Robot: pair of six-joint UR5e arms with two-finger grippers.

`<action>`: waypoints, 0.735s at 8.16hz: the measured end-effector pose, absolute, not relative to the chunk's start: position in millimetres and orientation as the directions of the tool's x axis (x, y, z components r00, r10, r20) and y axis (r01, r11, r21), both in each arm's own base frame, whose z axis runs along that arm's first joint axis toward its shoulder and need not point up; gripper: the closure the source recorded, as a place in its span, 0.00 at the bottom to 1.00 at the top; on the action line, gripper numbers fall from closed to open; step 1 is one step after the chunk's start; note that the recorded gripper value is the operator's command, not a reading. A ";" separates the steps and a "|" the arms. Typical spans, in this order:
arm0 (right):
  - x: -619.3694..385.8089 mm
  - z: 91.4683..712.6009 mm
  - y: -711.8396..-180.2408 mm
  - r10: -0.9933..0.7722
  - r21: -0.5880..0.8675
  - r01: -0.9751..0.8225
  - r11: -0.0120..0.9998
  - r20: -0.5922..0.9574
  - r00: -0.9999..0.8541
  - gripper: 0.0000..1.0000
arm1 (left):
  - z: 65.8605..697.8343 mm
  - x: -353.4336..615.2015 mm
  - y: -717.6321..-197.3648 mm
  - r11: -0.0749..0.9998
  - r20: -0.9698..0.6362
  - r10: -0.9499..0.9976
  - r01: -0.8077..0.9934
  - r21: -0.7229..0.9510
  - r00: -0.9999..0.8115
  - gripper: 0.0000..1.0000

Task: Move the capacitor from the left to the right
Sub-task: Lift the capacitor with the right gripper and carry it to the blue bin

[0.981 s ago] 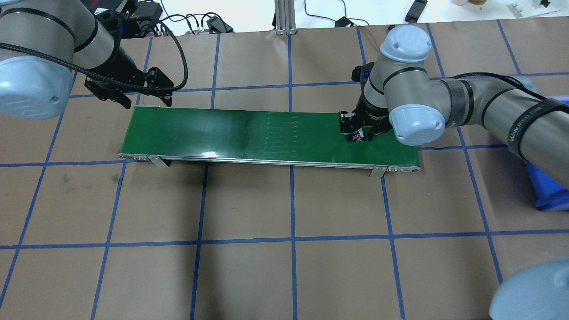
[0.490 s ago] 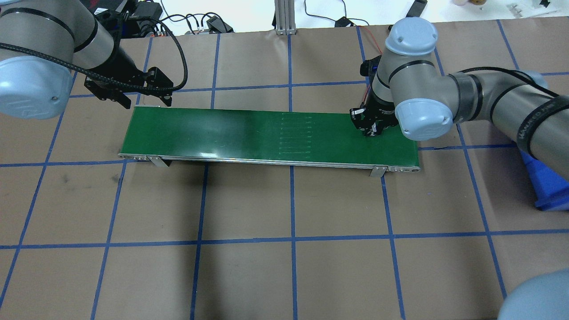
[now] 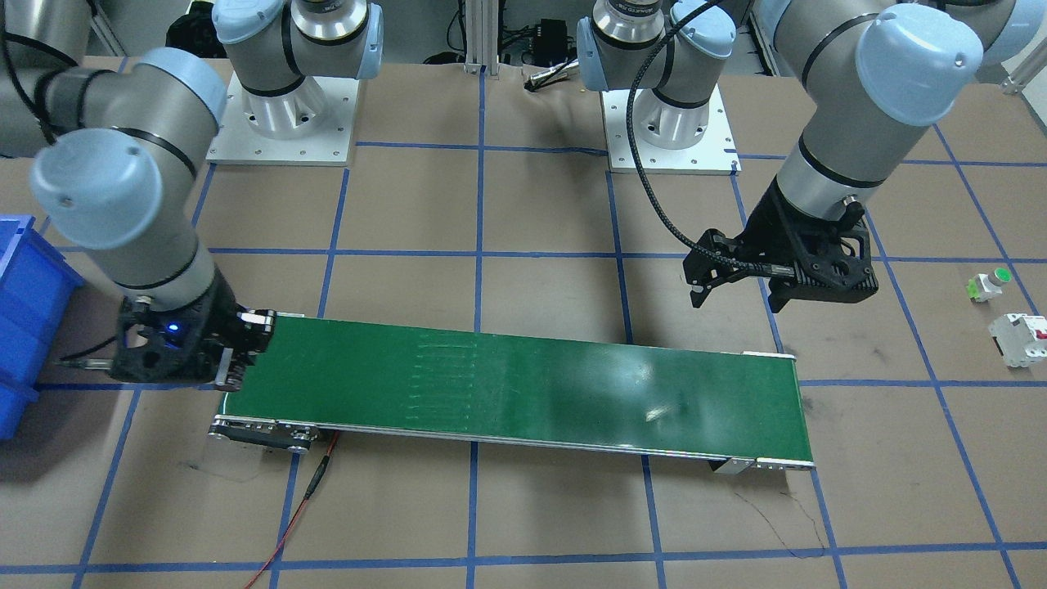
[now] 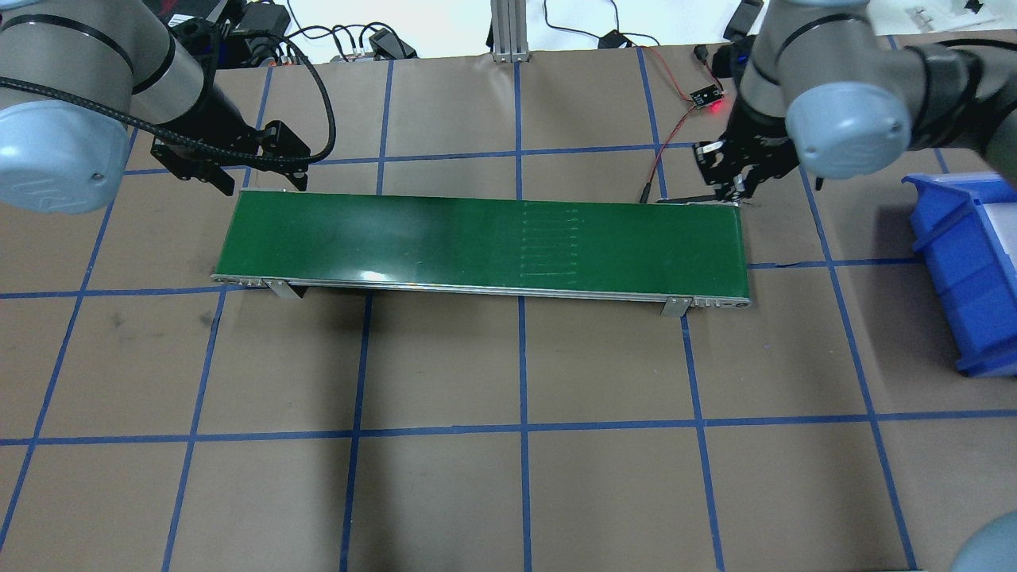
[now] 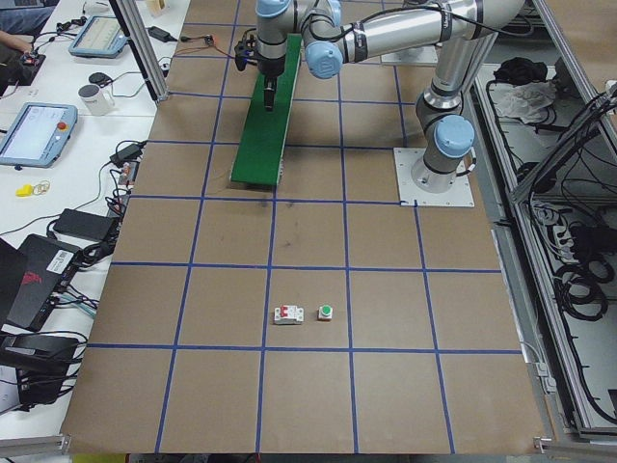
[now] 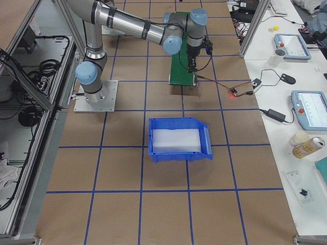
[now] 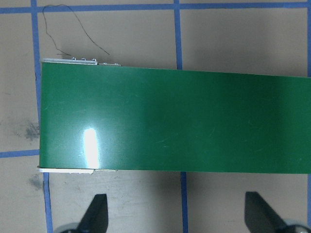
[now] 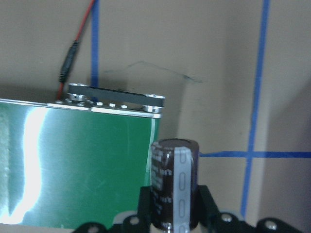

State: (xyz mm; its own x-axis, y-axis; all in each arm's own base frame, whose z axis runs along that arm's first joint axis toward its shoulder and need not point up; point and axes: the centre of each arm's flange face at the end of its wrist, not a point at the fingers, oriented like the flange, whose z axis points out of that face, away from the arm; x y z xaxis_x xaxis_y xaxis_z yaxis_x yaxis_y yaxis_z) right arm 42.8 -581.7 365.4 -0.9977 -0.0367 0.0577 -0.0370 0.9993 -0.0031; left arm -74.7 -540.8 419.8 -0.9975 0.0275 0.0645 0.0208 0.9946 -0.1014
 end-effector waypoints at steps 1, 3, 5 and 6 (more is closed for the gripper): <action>-9.9 381.0 -579.3 -0.078 -0.003 -0.078 0.997 0.062 -0.995 1.00 | 419.6 -74.7 -540.6 0.995 0.064 0.028 0.021 -0.101 -0.998 0.00; -133.2 398.1 -562.7 -0.191 -0.003 -0.192 0.981 0.076 -0.979 1.00 | 420.0 -74.8 -540.4 0.995 0.064 0.028 0.022 -0.102 -0.998 0.00; -243.5 400.9 -537.3 -0.301 -0.004 -0.303 0.953 0.107 -0.948 1.00 | 419.8 -74.7 -540.9 0.994 0.064 0.030 0.023 -0.102 -0.997 0.00; -284.0 382.8 -528.8 -0.323 0.011 -0.324 0.946 0.097 -0.941 1.00 | 419.5 -74.3 -541.7 0.994 0.064 0.030 0.023 -0.104 -0.997 0.00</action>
